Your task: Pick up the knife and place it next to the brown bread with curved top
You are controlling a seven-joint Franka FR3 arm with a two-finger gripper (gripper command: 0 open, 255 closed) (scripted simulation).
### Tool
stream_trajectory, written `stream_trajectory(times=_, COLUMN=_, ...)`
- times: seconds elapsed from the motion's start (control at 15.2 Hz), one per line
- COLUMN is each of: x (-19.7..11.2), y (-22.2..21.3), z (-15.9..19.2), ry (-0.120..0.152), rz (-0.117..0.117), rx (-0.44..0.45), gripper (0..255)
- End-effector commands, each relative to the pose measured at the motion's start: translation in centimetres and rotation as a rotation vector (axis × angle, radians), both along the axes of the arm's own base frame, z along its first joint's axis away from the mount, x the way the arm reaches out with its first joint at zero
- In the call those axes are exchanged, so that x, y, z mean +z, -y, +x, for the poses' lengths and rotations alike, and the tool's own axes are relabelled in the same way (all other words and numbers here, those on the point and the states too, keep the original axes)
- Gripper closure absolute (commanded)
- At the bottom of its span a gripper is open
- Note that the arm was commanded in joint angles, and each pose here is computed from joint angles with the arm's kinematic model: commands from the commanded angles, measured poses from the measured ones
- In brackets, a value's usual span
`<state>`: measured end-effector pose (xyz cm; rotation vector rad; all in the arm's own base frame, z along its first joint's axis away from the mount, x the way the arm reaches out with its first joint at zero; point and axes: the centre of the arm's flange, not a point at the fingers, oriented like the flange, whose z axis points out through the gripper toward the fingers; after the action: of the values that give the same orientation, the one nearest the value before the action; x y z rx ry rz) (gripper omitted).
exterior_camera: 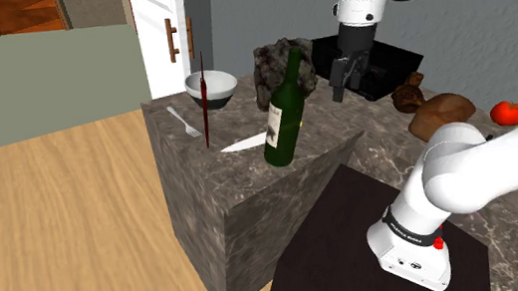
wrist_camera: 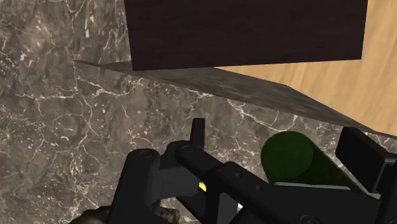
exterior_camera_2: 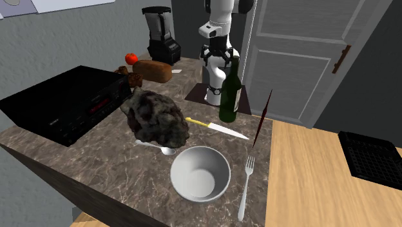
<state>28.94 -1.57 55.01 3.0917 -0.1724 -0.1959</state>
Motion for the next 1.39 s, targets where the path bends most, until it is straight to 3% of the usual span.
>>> stream_trajectory(times=0.0, x=0.0, y=0.0, z=0.0, ry=0.000, rz=0.000, rx=0.000, gripper=0)
stream_trajectory(times=0.73, x=-9.6, y=-2.6, z=12.2, ry=-0.169, rz=-0.157, rx=0.667, gripper=0)
stream_trajectory(times=1.32, x=-19.3, y=-8.5, z=18.3, ry=-0.307, rz=-0.286, rx=1.212, gripper=0)
